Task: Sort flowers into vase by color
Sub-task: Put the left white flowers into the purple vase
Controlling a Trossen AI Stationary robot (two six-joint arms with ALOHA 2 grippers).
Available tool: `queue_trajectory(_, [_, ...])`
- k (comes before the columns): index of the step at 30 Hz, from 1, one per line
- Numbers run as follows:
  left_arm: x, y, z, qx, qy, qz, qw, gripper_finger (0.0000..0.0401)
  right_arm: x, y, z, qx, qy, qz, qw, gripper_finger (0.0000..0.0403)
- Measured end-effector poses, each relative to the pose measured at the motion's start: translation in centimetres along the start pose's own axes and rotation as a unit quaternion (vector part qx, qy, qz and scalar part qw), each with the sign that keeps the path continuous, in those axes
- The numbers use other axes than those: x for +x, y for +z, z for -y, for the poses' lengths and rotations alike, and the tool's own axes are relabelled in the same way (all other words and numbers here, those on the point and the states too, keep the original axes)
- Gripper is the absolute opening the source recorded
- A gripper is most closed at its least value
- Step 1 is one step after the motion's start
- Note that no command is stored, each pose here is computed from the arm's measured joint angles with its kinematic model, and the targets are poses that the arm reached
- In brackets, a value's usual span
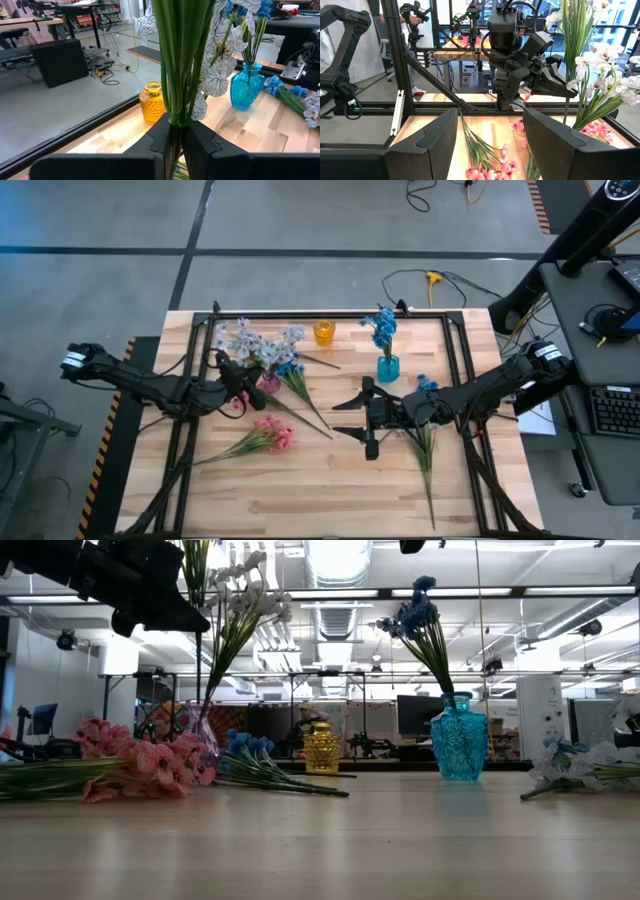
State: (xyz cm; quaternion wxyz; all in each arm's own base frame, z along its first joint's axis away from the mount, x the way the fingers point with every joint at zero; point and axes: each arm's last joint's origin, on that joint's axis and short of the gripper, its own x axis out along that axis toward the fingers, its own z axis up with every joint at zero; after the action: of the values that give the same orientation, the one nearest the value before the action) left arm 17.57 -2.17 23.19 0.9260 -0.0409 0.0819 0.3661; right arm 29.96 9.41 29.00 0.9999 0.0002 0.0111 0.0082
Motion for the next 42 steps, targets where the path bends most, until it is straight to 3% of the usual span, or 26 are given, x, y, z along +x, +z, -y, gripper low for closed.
queue_trajectory(15, [0.0, -0.4, -0.1, -0.008, -0.003, -0.016, 1.0, 0.0038, 0.0, 0.0, 0.0, 0.0, 0.0, 0.0, 1.0, 0.0219])
queue_trajectory(34, [-0.2, -1.2, -0.3, 0.003, -0.029, -0.056, 0.998, 0.0221, 0.0, 0.0, 0.0, 0.004, 0.0, -0.001, 1.0, 0.0219])
queue_trajectory(42, [-0.5, -0.5, -0.3, 0.022, -0.06, -0.104, 0.993, 0.0253, 0.0, -0.1, 0.0, 0.009, 0.0, -0.004, 1.0, 0.0219])
